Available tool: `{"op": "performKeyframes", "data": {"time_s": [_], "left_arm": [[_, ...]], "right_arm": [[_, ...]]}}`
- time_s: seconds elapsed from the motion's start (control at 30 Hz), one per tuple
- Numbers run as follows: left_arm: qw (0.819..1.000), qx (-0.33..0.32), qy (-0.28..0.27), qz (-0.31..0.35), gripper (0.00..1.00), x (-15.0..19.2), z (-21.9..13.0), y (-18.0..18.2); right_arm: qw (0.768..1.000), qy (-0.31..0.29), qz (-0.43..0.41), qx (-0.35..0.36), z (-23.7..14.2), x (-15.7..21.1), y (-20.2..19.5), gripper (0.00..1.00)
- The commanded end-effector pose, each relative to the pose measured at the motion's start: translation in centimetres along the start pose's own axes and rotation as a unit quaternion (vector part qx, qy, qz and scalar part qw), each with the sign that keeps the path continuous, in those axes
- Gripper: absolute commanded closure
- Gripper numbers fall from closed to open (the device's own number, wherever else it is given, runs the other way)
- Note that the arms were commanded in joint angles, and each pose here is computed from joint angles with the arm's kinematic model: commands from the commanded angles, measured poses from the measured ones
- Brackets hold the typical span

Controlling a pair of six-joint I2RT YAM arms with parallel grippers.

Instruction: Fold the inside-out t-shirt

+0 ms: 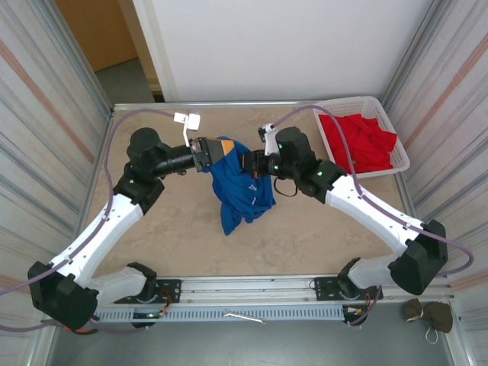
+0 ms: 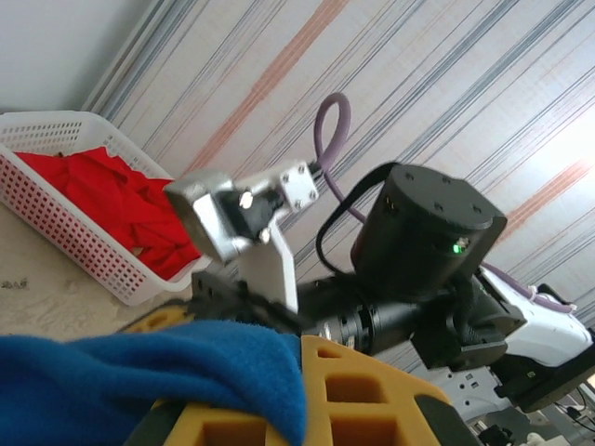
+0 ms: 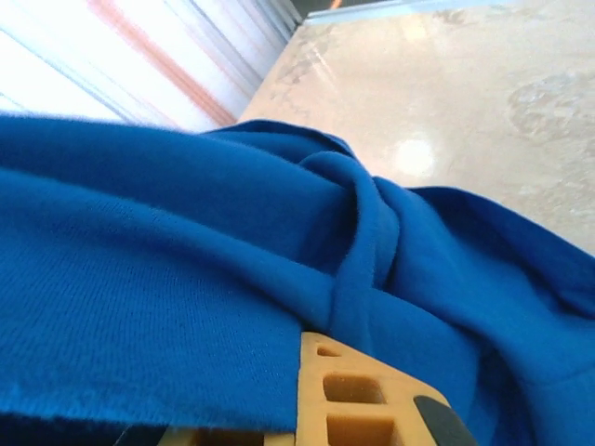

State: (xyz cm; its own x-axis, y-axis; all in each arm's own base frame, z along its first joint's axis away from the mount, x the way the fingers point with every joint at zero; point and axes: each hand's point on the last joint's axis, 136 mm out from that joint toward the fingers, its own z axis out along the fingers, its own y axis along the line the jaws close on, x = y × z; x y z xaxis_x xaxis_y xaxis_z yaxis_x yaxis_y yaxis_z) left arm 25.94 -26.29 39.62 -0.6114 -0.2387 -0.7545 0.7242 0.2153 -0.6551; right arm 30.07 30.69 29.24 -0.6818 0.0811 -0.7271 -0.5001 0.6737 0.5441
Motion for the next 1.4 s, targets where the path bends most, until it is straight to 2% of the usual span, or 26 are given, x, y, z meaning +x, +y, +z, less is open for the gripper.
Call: {"op": "performKeyframes", "data": {"time_s": [0.0, 0.07, 0.1, 0.2, 0.27, 0.33, 0.47, 0.57, 0.67, 0.77, 0.87, 1.03, 1.23, 1.37], "left_arm": [[0.998, -0.056, -0.022, 0.004, 1.00, -0.9, -1.2, 2.8], [0.990, -0.136, -0.032, -0.035, 1.00, -1.1, -2.1, 7.8], [0.984, -0.167, -0.037, -0.052, 0.91, -1.4, -2.7, 10.3], [0.969, -0.223, -0.041, -0.096, 0.40, -1.5, -4.2, 15.8], [0.963, -0.241, -0.037, -0.110, 0.29, -1.2, -4.7, 17.3], [0.961, -0.251, -0.035, -0.111, 0.22, -0.5, -4.7, 17.3], [0.955, -0.282, -0.026, -0.088, 0.16, 2.8, -3.9, 15.0], [0.950, -0.308, -0.013, -0.040, 0.13, 6.2, -2.5, 12.8], [0.936, -0.352, 0.003, 0.004, 0.13, 9.4, -1.5, 12.4], [0.924, -0.381, 0.027, 0.027, 0.13, 11.2, -0.2, 13.7], [0.909, -0.412, 0.042, 0.048, 0.13, 11.3, 0.8, 15.6], [0.894, -0.436, 0.047, 0.085, 0.14, 10.2, 1.8, 16.9], [0.889, -0.448, 0.042, 0.089, 0.16, 9.3, 1.8, 18.6], [0.894, -0.437, 0.019, 0.097, 0.18, 8.3, 1.3, 17.8]], "right_arm": [[0.998, -0.042, -0.004, -0.049, -2.5, -4.1, 2.1, 1.00], [0.996, -0.051, 0.002, -0.072, -3.7, -5.4, 2.8, 1.00], [0.995, -0.054, 0.004, -0.082, -4.2, -5.9, 3.3, 1.00], [0.992, -0.060, 0.015, -0.112, -5.2, -7.2, 4.3, 1.00], [0.989, -0.064, 0.028, -0.129, -5.5, -8.0, 4.6, 1.00], [0.985, -0.070, 0.046, -0.147, -5.8, -8.7, 4.6, 1.00], [0.981, -0.073, 0.064, -0.166, -6.0, -9.2, 4.1, 1.00], [0.981, -0.068, 0.073, -0.168, -5.8, -9.3, 3.3, 1.00], [0.980, -0.064, 0.080, -0.171, -6.0, -9.0, 2.6, 1.00], [0.980, -0.057, 0.084, -0.173, -6.3, -8.5, 2.3, 1.00], [0.980, -0.051, 0.086, -0.175, -6.5, -7.9, 2.1, 1.00], [0.980, -0.043, 0.090, -0.171, -6.6, -6.9, 1.5, 1.00], [0.982, -0.037, 0.096, -0.160, -6.3, -6.1, 0.6, 1.00], [0.983, -0.039, 0.100, -0.148, -6.2, -5.9, -0.4, 1.00]]}}
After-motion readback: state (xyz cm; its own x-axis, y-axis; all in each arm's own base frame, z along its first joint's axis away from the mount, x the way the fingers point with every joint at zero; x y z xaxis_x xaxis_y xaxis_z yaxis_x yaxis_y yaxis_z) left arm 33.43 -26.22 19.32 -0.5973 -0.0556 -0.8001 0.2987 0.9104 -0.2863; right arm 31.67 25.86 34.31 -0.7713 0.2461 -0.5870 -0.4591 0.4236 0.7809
